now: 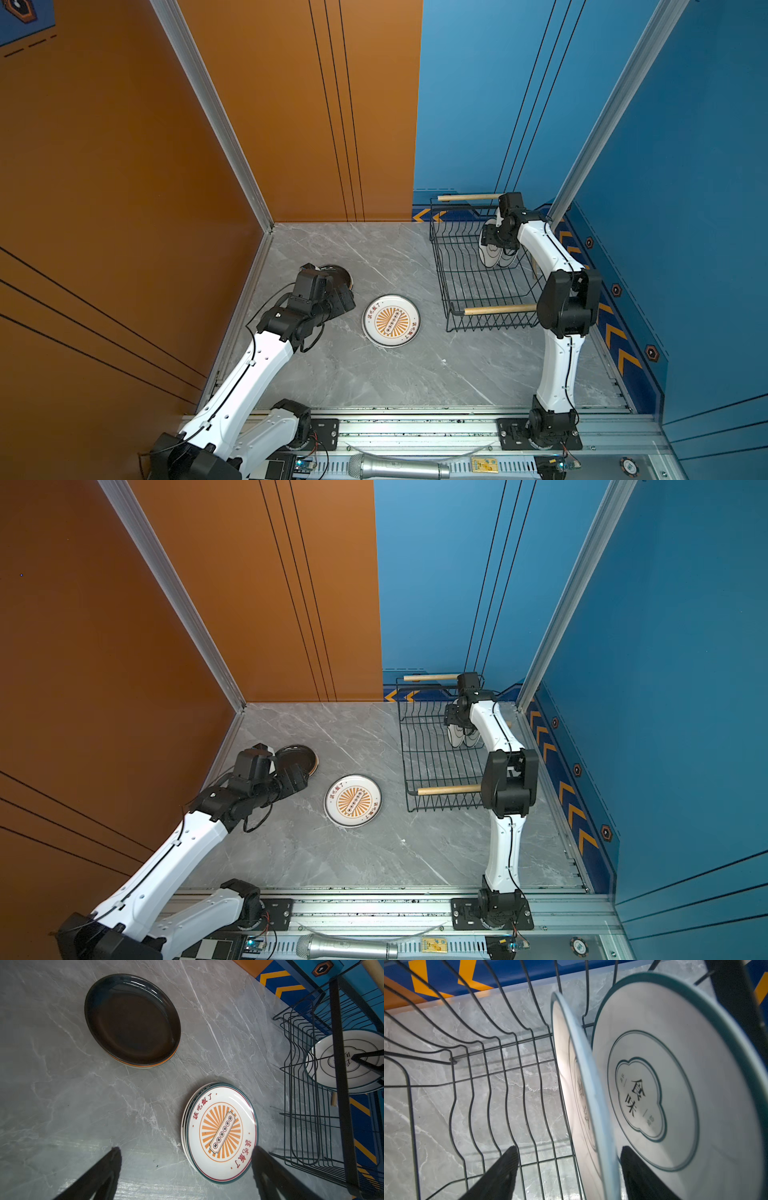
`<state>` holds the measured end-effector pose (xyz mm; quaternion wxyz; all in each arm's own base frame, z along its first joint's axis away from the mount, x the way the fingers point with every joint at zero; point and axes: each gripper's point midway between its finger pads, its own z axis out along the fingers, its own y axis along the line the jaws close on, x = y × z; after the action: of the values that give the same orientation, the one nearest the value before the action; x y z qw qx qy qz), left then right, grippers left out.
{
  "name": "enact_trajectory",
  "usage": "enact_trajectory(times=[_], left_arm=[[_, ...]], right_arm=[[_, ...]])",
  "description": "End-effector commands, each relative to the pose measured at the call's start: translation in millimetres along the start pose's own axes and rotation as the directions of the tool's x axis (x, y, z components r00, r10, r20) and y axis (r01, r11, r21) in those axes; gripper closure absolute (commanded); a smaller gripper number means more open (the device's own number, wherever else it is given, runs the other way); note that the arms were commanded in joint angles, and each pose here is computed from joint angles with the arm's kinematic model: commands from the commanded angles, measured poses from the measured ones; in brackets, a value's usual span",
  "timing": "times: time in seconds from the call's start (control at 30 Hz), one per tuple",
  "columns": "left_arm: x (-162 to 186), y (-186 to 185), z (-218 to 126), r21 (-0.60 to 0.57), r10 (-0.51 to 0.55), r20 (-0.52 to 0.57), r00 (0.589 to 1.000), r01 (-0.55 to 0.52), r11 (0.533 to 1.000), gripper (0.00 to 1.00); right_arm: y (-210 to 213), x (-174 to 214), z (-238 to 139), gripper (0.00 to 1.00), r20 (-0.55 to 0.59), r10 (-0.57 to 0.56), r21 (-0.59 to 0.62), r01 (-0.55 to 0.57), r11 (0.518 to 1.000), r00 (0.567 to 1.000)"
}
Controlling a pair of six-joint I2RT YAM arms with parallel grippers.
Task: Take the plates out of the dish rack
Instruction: 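Grasp the white green-rimmed plate in the rack with the right gripper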
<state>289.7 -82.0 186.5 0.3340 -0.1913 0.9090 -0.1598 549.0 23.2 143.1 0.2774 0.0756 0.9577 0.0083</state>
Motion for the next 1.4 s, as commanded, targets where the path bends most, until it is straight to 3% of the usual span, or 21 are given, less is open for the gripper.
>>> enact_trajectory(times=[0.0, 0.2, 0.27, 0.33, 0.6, 1.03, 1.17, 1.37], left_arm=[[-12, 7, -1, -0.036, -0.026, 0.05, 0.998, 0.028, 0.999, 0.02], [-17, 17, 0, -0.065, -0.037, 0.061, 0.997, 0.041, 0.997, 0.02], [-18, 21, 1, -0.073, -0.044, 0.053, 0.998, 0.048, 0.996, 0.02], [-19, 27, 2, -0.091, -0.047, 0.055, 0.997, 0.052, 0.994, 0.02], [-21, 38, 0, -0.129, 0.044, 0.088, 0.995, -0.033, 0.991, 0.02], [-13, 37, 18, -0.15, 0.018, -0.004, 1.0, -0.018, 0.988, 0.02], [-10, 37, 20, -0.153, 0.022, -0.015, 1.0, -0.024, 0.988, 0.02], [-11, 48, 19, -0.213, 0.028, -0.002, 1.0, -0.027, 0.977, 0.02]], right_arm=[[4, -15, 2, 0.34, 0.042, -0.005, -0.024, 0.006, 1.0, 0.999], [6, -16, 13, 0.47, 0.048, -0.01, -0.03, 0.011, 0.999, 0.999], [7, -17, 15, 0.6, 0.052, -0.012, -0.035, 0.014, 0.999, 0.999], [7, -17, 17, 0.66, 0.055, -0.012, -0.038, 0.014, 0.999, 0.998], [5, -17, 20, 0.88, 0.064, -0.022, -0.026, 0.023, 0.999, 0.998], [14, -24, 2, 0.93, 0.114, -0.103, 0.032, 0.1, 0.995, 0.988], [17, -38, -22, 0.96, 0.173, -0.149, 0.09, 0.135, 0.987, 0.974], [21, -65, -88, 0.98, 0.298, -0.254, 0.24, 0.185, 0.953, 0.92]])
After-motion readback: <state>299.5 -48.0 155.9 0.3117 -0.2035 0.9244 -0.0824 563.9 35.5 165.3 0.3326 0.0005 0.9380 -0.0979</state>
